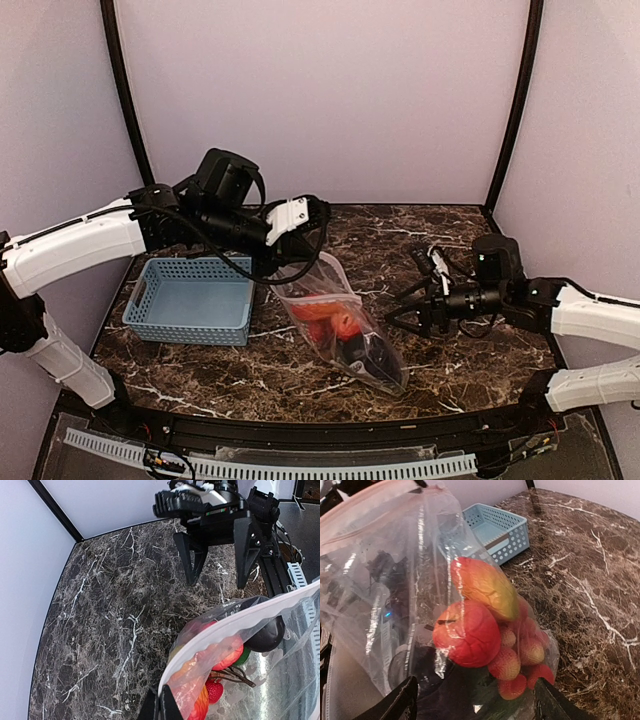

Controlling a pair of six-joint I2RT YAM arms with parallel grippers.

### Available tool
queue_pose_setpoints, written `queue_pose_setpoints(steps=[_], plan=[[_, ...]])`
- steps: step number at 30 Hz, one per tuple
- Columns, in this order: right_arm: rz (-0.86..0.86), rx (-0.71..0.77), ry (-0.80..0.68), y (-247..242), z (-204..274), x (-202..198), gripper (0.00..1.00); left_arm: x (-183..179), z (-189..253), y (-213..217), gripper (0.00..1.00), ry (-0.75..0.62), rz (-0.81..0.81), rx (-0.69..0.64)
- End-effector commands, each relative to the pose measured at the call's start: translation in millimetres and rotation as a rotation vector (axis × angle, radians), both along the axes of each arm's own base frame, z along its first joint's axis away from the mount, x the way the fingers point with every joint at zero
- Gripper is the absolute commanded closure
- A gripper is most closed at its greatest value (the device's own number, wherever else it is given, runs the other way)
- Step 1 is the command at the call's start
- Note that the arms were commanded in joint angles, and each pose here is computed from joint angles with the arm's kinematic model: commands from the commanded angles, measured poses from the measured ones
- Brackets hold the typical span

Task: Open the zip-top bag and remove the fake food

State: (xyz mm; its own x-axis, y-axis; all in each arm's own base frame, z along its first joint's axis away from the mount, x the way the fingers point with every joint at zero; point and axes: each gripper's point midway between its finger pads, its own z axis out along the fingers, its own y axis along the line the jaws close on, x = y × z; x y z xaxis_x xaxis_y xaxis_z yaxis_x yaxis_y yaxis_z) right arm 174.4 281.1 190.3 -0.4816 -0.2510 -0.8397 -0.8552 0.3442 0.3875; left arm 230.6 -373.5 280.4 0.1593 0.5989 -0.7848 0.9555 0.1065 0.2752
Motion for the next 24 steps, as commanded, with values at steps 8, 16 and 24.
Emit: queue_pose_setpoints(steps=[8,16,24], plan=[[-0.008,0.007,0.12,24.9,-3.8,18.6,0.19,-14.9,-8.7,10.2,0.99,0.01,-0.05,0.013],[0.042,-0.027,0.19,44.7,-14.8,20.0,0.22,-14.6,-9.9,7.9,0.99,0.007,-0.058,0.012],[0.12,-0.075,0.227,62.0,-28.4,6.5,0.37,-13.3,-9.6,8.3,0.99,-0.003,-0.055,0.01]])
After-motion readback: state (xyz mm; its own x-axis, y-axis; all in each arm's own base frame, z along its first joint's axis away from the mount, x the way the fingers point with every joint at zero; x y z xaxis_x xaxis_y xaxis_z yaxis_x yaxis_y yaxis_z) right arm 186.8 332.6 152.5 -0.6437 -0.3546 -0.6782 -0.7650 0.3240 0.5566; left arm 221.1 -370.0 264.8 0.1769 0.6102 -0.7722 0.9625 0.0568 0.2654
